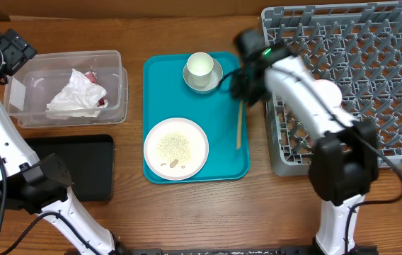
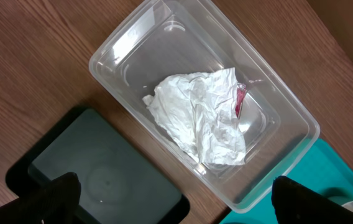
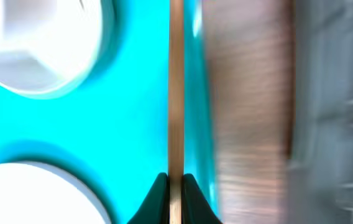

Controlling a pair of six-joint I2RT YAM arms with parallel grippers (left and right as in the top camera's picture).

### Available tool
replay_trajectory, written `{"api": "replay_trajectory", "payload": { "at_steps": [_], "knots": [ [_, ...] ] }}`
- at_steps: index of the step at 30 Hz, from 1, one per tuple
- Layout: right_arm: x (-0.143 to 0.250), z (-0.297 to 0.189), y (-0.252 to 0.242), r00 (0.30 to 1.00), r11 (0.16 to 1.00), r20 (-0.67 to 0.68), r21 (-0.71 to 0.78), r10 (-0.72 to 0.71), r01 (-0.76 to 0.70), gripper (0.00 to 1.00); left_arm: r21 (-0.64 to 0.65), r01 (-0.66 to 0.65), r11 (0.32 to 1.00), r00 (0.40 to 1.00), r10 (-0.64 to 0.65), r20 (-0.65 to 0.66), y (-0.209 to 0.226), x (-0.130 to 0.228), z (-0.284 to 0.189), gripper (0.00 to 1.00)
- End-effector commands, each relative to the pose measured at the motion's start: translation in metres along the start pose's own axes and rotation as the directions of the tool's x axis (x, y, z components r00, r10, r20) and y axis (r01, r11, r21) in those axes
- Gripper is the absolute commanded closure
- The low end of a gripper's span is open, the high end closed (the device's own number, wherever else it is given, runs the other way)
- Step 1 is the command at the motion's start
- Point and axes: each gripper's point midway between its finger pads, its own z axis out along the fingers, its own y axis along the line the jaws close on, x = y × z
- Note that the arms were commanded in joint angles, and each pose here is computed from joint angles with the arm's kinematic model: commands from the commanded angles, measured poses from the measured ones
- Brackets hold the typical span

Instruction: Sort waste into correct bins and load items into the dishwasher

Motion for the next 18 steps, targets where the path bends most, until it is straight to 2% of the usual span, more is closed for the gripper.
{"api": "replay_trajectory", "payload": {
  "at_steps": [1, 4, 10, 18],
  "knots": [
    [-0.044, -0.077, -0.023, 0.978, 0.995, 0.185, -0.017, -0.094, 0.099, 0.96, -0.008, -0.02, 1.0, 1.0, 0.02, -0.004, 0.001, 0.0, 0.002, 0.0],
    [-0.06, -0.098, -0.057, 0.966, 0.992, 0.227, 0.014, -0.123, 0.123, 0.96, -0.008, -0.02, 1.0, 1.0, 0.02, -0.004, 0.001, 0.0, 0.002, 0.0],
    [-0.069, -0.091, -0.11, 0.973, 0.992, 0.2, 0.061, -0.117, 0.107, 0.96, -0.008, -0.02, 1.0, 1.0, 0.02, -0.004, 0.001, 0.0, 0.002, 0.0],
    [-0.072, -0.057, -0.125, 0.984, 0.992, 0.134, 0.067, -0.114, 0.106, 0.96, -0.008, -0.02, 1.0, 1.0, 0.02, -0.004, 0.001, 0.0, 0.002, 0.0]
  ]
}}
